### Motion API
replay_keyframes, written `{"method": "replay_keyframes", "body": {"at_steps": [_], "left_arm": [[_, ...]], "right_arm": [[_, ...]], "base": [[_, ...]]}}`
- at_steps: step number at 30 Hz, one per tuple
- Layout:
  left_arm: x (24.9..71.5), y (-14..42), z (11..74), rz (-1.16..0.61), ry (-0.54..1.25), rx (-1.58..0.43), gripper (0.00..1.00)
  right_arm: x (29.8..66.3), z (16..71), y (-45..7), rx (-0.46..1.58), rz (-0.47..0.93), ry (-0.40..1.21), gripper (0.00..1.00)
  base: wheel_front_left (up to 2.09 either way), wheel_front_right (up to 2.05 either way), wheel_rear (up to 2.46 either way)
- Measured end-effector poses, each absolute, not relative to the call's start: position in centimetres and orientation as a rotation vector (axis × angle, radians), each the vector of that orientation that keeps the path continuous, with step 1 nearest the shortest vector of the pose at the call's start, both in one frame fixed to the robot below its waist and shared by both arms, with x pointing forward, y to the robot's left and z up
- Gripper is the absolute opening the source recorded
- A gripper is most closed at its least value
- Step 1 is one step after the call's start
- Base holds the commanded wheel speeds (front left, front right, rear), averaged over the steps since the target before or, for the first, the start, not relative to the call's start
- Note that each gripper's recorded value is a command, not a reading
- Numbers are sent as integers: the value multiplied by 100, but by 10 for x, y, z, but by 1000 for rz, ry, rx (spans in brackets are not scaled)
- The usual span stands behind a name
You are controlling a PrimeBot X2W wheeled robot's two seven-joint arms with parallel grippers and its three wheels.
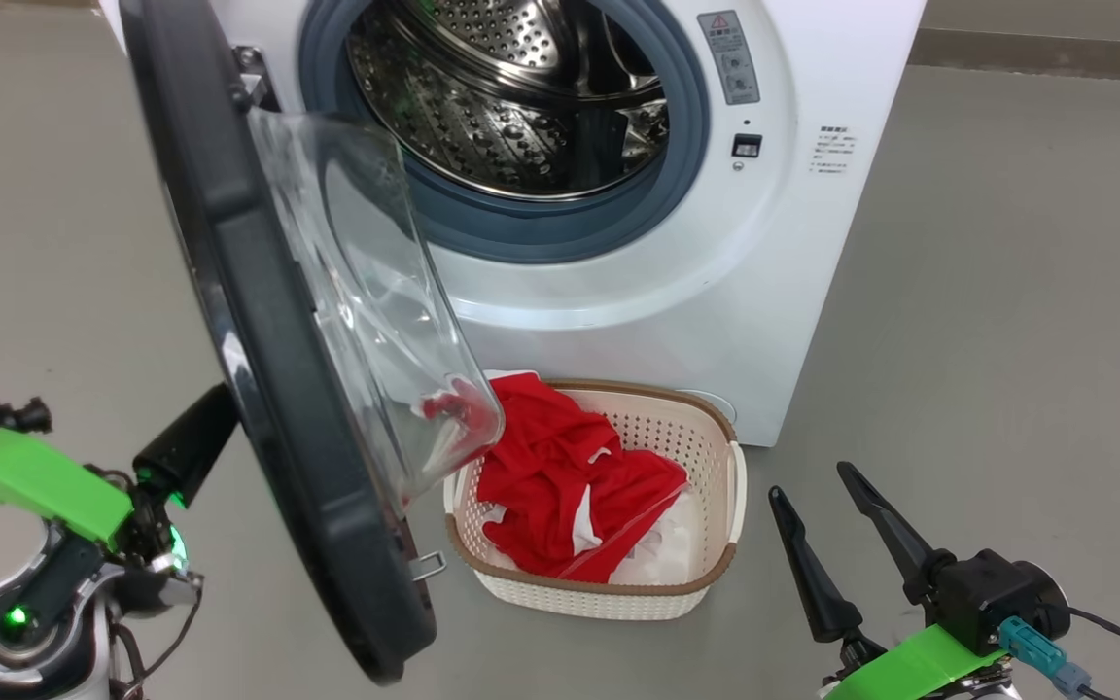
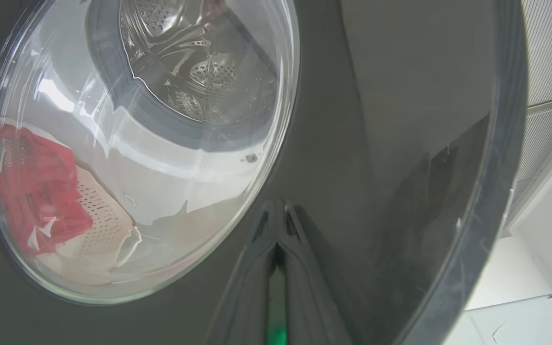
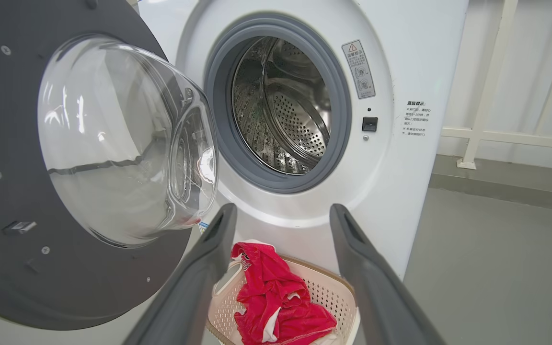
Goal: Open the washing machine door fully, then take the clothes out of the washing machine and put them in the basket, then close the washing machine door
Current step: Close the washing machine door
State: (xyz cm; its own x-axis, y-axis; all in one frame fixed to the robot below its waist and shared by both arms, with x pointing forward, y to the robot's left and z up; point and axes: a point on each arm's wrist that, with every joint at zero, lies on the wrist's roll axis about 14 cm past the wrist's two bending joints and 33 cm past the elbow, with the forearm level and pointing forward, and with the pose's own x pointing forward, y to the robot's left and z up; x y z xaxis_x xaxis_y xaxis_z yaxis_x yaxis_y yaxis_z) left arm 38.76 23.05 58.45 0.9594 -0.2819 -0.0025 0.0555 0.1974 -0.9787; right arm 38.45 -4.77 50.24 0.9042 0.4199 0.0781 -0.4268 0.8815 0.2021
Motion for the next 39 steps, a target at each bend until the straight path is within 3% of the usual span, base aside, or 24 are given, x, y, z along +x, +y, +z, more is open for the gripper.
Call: {"method": "replay_keyframes", "body": {"at_steps": [6, 9, 10, 11, 12, 13, 14, 23, 31, 39], "left_arm": [[387, 247, 579, -146, 105, -1215, 2], [385, 254, 584, -127, 45, -1171, 40], [384, 259, 587, -105, 15, -1134, 49], [383, 264, 588, -81, -8, -1099, 50], [380, 270, 589, -55, -29, -1048, 66], [378, 275, 589, -28, -49, -992, 95], [375, 280, 588, 1, -62, -938, 100], [362, 281, 588, 88, -179, -534, 100], [346, 282, 586, 130, -295, -328, 100], [340, 287, 572, 182, -272, -151, 100]], "right_arm": [[385, 502, -51, 219, 430, -31, 100], [385, 502, -52, 220, 427, -32, 100], [385, 502, -52, 220, 426, -33, 100], [385, 502, -53, 220, 424, -34, 100], [386, 503, -54, 220, 422, -35, 100], [386, 503, -54, 220, 420, -35, 100], [387, 502, -54, 221, 420, -34, 100], [389, 498, -49, 226, 432, -20, 100], [389, 497, -49, 227, 430, -19, 100], [388, 499, -51, 227, 426, -24, 100]], "base": [[0, 0, 0], [0, 0, 0], [0, 0, 0], [0, 0, 0], [0, 0, 0], [0, 0, 0], [0, 0, 0], [0, 0, 0], [0, 0, 0], [0, 0, 0]]}}
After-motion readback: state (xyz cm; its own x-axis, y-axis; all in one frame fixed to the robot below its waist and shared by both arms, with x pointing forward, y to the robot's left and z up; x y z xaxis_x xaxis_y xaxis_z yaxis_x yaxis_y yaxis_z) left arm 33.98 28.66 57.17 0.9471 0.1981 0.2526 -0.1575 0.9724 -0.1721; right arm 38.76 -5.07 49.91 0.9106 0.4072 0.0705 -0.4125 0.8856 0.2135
